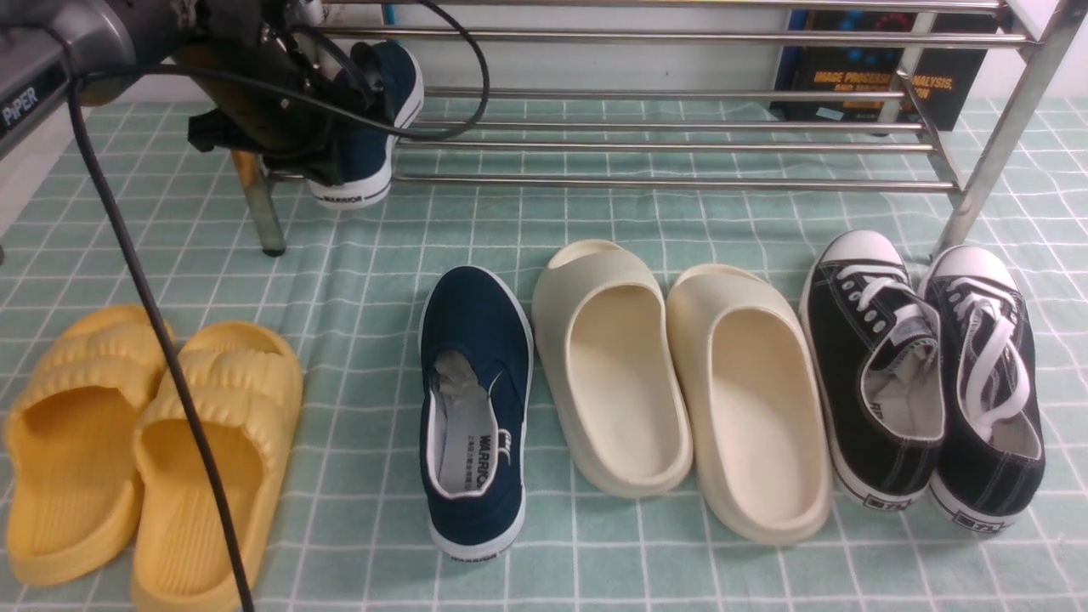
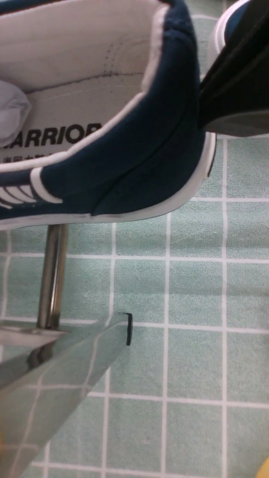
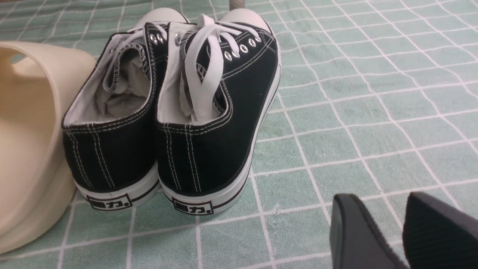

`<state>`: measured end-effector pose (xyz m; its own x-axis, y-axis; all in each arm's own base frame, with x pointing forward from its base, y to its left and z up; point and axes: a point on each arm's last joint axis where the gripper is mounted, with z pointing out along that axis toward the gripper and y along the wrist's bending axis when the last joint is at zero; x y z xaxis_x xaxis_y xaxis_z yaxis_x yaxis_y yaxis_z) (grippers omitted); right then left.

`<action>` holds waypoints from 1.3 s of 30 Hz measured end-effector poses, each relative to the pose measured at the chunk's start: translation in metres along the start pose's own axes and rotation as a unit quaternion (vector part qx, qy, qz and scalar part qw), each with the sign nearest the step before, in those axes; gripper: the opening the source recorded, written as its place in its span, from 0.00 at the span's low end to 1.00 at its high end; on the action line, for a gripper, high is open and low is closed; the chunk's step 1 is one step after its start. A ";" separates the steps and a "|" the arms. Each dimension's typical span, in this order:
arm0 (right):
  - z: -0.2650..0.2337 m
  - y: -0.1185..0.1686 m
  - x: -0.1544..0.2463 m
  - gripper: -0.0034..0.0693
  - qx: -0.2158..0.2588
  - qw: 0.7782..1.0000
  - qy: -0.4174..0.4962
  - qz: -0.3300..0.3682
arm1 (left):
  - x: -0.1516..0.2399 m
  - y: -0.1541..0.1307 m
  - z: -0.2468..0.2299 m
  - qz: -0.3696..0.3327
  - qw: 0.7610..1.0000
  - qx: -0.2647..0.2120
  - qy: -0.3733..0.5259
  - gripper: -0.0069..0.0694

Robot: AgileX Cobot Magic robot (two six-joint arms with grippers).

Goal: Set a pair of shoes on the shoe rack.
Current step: Use the left arm to put a shoe into the shoe rack, then use the left arm to grab the shoe closest to it

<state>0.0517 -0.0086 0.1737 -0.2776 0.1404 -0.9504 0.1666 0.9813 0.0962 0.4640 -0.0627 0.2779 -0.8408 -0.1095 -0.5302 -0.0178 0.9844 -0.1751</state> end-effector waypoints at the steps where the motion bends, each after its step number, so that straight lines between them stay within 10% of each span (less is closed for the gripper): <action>1: 0.000 0.000 0.000 0.38 0.000 1.000 0.000 0.000 | 0.002 0.001 0.006 0.000 1.000 -0.002 0.008 0.12; 23: 0.000 0.000 0.000 0.38 0.000 1.000 0.000 0.000 | 0.000 0.002 0.008 0.005 1.000 -0.009 -0.002 0.24; 32: 0.000 0.000 0.000 0.38 0.000 1.000 0.000 0.000 | -0.005 -0.003 -0.064 0.010 1.000 -0.004 -0.023 0.60; 39: 0.000 0.000 0.000 0.38 0.000 1.000 0.000 0.000 | 0.014 -0.014 -0.134 0.031 0.999 -0.013 0.017 0.53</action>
<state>0.0517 -0.0086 0.1737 -0.2776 0.1404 -0.9504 0.1666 0.9813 0.0962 0.3802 -0.0600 0.3840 -0.8581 -0.0440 -0.5115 0.0210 0.9925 -0.1205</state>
